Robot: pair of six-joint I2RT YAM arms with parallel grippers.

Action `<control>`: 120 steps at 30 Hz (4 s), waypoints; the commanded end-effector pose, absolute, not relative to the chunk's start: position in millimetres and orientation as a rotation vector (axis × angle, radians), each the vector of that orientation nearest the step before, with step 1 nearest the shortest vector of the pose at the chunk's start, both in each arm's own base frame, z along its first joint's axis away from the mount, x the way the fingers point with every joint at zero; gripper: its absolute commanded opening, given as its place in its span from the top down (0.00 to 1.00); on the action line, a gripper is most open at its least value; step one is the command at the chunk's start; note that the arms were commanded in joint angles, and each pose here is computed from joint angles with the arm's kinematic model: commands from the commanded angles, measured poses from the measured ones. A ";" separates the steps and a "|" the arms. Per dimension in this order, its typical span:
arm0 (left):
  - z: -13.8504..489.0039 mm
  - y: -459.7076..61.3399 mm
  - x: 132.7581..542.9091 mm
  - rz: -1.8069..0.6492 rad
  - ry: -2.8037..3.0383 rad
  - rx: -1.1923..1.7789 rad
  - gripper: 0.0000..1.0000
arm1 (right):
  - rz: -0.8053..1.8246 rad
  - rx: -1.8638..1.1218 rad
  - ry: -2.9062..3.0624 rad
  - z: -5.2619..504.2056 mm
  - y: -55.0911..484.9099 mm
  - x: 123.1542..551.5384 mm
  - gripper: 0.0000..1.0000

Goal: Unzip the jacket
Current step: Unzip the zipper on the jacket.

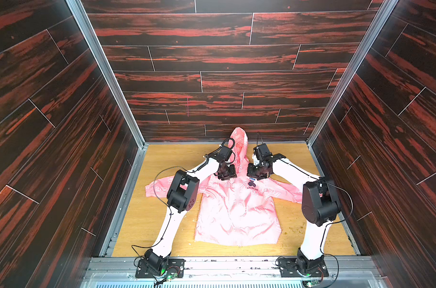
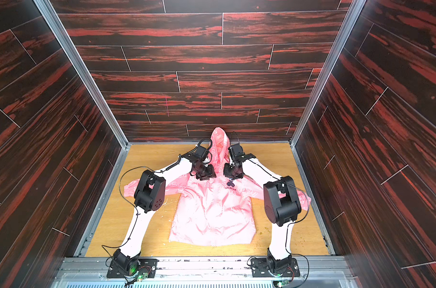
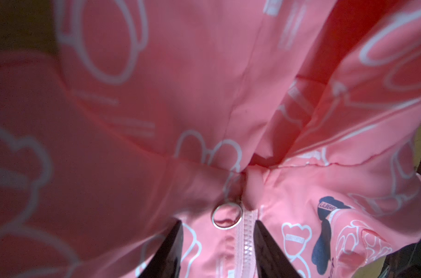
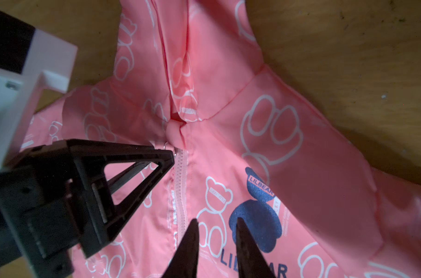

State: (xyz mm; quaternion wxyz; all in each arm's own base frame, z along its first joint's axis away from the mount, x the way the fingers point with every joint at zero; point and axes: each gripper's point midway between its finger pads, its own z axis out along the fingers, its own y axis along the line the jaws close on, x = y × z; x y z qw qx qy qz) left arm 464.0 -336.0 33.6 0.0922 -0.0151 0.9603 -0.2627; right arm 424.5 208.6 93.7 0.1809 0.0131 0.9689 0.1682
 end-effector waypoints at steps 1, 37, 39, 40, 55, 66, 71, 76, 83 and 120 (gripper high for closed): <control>27.3 -338.1 459.3 -0.769 2.892 -0.074 0.52 | 0.558 0.049 2.715 96.0 214.6 429.3 0.70; 82.3 -338.4 484.8 -0.667 2.556 -0.081 0.94 | 0.656 0.068 2.774 44.7 224.9 426.5 0.71; 96.0 -332.0 483.6 -0.670 2.504 -0.096 0.94 | 0.683 0.045 2.781 45.2 230.3 428.3 0.70; 101.9 -327.8 482.0 -0.671 2.483 -0.102 0.94 | 0.686 0.040 2.789 44.0 232.2 430.3 0.68; 81.6 -251.6 498.5 -0.541 2.629 -0.115 0.22 | 0.554 -0.002 2.920 -7.6 257.0 448.9 0.54; 85.6 -260.5 502.5 -0.816 2.531 -0.090 0.17 | 0.704 -0.093 2.848 -2.9 283.0 452.0 0.95; 107.7 -258.1 507.9 -0.983 2.422 -0.076 0.00 | 0.863 -0.172 2.739 30.8 296.2 450.2 1.00; 117.4 -272.0 504.5 -1.107 2.414 0.020 0.00 | 1.028 -0.264 2.644 57.2 307.6 441.8 1.00; 116.7 -269.9 500.4 -1.079 2.432 0.046 0.16 | 1.086 -0.284 2.644 58.9 308.5 434.9 1.00; 93.7 -254.8 495.9 -0.962 2.492 -0.001 0.16 | 0.356 -0.271 2.977 5.0 288.0 436.4 0.62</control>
